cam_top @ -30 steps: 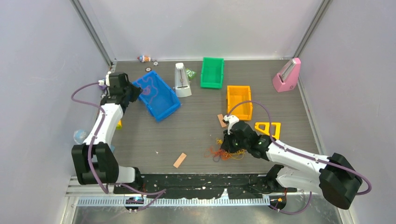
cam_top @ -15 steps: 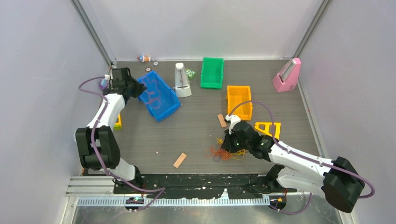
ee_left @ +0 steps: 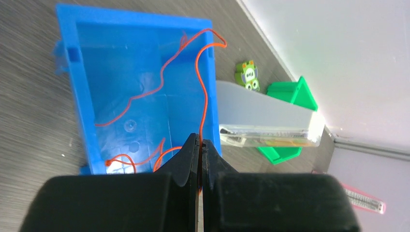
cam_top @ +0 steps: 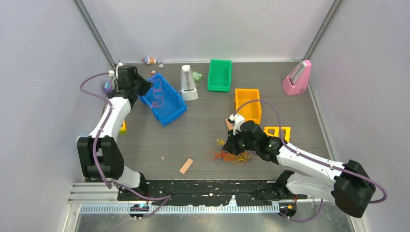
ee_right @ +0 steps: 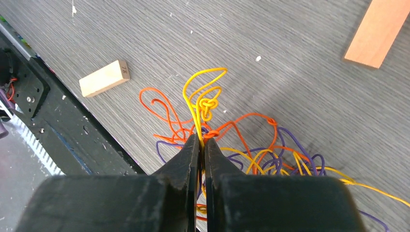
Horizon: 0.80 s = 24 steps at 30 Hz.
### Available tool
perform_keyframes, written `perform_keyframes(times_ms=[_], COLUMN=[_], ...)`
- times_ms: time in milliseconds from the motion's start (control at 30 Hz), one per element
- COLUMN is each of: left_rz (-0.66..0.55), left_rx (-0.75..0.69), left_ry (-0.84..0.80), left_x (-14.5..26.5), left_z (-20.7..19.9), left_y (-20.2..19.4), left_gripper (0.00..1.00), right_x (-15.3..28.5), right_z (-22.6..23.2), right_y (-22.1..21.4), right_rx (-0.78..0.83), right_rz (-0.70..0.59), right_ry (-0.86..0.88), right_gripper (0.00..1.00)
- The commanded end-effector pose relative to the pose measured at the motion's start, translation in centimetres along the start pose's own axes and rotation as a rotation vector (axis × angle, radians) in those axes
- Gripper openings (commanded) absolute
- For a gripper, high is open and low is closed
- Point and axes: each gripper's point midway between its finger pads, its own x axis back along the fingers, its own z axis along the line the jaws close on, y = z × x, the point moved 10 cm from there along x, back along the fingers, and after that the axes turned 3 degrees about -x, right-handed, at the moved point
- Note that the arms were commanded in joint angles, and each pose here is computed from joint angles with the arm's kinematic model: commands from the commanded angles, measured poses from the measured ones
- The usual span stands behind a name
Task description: Untangle the cables
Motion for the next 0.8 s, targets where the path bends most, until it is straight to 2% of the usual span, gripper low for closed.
perform_keyframes(times_ms=[0, 167, 333, 467, 600, 767], left_rz=[0.068, 0.083, -0.09, -0.147, -0.156, -0.104], left_rx=[0.042, 0.006, -0.102, -0.139, -0.117, -0.093], left_ry=[-0.069, -0.08, -0.05, -0.042, -0.059, -0.05], left_x=[-1.6, -1.6, 3.1, 5.8, 5.8, 3.7], left_z=[-0.3, -1.1, -3.7, -5.0, -5.2, -4.5], left_y=[-2.5, -3.2, -0.1, 1.8, 1.8, 0.6], left_gripper=[0.0, 0.0, 0.0, 0.0, 0.0, 0.0], right_x=[0.1, 0.0, 0.0, -0.1, -0.2, -0.1], right_z=[1.5, 1.5, 1.5, 1.4, 1.4, 1.5], right_y=[2.6, 2.8, 2.9, 2.8, 2.8, 2.8], right_rx=[0.038, 0.04, 0.048, 0.048, 0.048, 0.046], right_rz=[-0.083, -0.085, -0.086, -0.085, -0.078, -0.08], right_ry=[0.069, 0.069, 0.062, 0.059, 0.062, 0.068], right_gripper=[0.05, 0.05, 0.06, 0.06, 0.05, 0.05])
